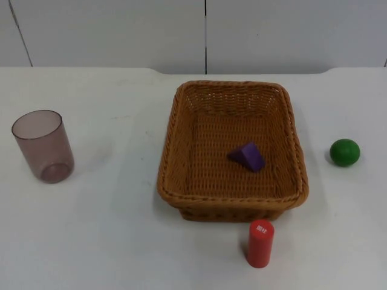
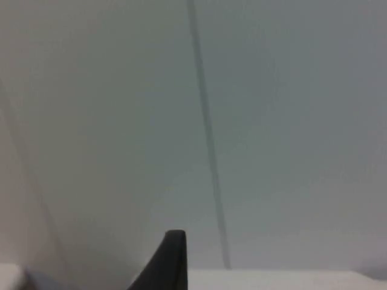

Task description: Pick up the basket with the left hand and place the triangular block into the basket with the right hand.

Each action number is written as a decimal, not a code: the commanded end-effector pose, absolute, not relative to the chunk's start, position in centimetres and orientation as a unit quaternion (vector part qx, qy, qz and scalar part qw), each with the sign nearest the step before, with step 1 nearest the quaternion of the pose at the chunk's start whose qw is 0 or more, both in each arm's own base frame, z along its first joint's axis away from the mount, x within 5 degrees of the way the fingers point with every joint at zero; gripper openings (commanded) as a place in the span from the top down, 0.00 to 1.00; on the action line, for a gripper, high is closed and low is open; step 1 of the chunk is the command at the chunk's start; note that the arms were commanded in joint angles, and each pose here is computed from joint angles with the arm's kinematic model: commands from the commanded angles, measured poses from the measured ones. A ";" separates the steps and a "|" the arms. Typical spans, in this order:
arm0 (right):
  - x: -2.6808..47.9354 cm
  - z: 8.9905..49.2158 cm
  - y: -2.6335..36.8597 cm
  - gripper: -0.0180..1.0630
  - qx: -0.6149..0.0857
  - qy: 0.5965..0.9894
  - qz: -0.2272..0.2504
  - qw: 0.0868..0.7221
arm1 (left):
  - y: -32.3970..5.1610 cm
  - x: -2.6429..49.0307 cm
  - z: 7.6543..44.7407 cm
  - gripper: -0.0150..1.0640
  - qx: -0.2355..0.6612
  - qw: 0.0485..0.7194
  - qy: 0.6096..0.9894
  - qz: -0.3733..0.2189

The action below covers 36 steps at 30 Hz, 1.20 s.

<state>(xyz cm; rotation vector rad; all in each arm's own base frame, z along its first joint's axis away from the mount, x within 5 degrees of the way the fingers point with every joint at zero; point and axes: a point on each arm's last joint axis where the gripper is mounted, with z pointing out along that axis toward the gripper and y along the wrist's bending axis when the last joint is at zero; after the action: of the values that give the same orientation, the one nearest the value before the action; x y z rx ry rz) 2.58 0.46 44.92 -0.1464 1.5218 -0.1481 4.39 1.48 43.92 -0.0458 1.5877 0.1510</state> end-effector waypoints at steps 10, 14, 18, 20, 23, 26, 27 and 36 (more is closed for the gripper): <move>-6.7 42.7 1.0 0.02 -0.064 0.644 -0.080 0.758 | 1.0 -7.0 42.7 0.01 -0.046 0.780 0.615 0.104; -9.4 41.4 1.2 0.02 -0.064 0.628 -0.090 0.770 | 0.5 -8.1 41.7 0.01 -0.022 0.775 0.625 0.091; -9.7 40.9 1.2 0.02 -0.066 0.644 -0.087 0.758 | -0.1 -8.8 41.3 0.01 0.004 0.779 0.624 0.063; -9.9 40.8 1.3 0.02 -0.075 0.651 -0.069 0.752 | -0.4 -9.0 41.2 0.01 0.022 0.781 0.621 0.052; -10.0 40.8 1.5 0.02 -0.085 0.653 -0.048 0.751 | -0.4 -9.1 41.0 0.01 0.030 0.775 0.630 0.040; -10.2 40.7 1.5 0.02 -0.088 0.660 -0.047 0.745 | -0.2 -9.3 41.0 0.01 0.046 0.772 0.633 0.028; -10.2 40.6 1.5 0.02 -0.088 0.662 -0.047 0.743 | -0.1 -9.3 41.0 0.01 0.049 0.772 0.633 0.025; -10.1 40.6 1.6 0.02 -0.093 0.663 -0.042 0.742 | 0.0 -9.1 40.7 0.01 0.055 0.763 0.644 0.018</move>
<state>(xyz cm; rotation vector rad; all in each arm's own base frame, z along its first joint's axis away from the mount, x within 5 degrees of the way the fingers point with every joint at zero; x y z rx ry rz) -10.17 1.50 40.62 -0.1949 1.4467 -0.1034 -9.08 0.03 40.82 0.1098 1.3917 0.0497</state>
